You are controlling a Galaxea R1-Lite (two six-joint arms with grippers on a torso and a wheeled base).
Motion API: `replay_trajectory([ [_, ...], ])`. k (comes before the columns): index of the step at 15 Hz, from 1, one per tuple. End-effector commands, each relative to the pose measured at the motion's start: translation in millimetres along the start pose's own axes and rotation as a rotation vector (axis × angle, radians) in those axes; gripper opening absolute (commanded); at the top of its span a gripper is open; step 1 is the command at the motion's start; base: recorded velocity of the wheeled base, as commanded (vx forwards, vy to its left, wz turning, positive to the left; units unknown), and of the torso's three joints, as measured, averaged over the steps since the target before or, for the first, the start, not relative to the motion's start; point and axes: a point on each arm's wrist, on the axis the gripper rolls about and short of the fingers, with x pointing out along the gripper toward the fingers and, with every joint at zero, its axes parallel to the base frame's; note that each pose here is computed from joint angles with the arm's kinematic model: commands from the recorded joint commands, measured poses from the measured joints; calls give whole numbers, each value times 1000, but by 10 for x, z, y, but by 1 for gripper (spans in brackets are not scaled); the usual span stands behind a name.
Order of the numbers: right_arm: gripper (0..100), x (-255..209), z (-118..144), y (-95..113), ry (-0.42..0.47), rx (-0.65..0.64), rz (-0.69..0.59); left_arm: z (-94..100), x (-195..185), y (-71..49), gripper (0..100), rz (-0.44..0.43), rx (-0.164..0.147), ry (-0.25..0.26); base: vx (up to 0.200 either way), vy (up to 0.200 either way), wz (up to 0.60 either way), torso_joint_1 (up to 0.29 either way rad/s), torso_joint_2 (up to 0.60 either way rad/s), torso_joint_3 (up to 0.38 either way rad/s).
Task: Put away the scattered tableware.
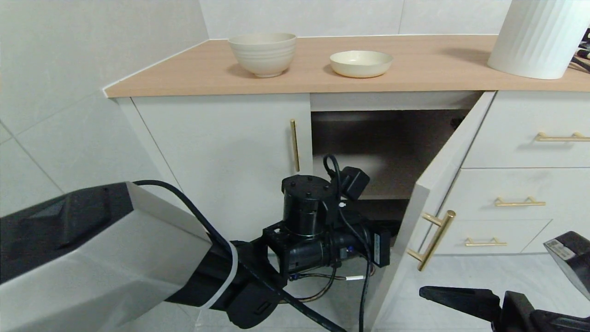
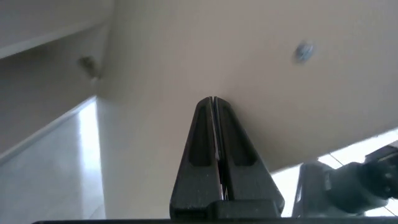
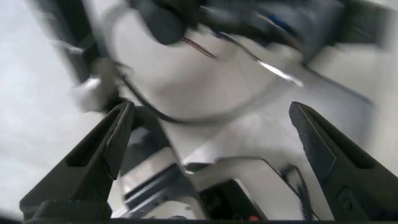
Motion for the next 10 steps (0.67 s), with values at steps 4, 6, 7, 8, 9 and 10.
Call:
replay_trajectory([
  [4,100,-297,160,221,-92,-60,225,-128,206,-485,0,-66,24,1,0,0,0,0,0,0],
  [6,100,-287,132,210,-76,-55,226,-97,148,-357,0,-5,18,-14,0,0,0,0,0,0],
  [7,100,-284,131,209,-74,-54,226,-85,110,-315,0,9,15,-16,0,0,0,0,0,0],
  [8,100,-285,127,208,-73,-56,225,-48,60,-309,0,15,16,-25,0,0,0,0,0,0],
  [9,100,-283,121,206,-70,-53,225,-10,32,-290,0,21,17,-36,0,0,0,0,0,0],
  [10,100,-271,120,202,-66,-51,223,57,-14,-275,0,27,19,-54,0,0,0,0,0,0],
])
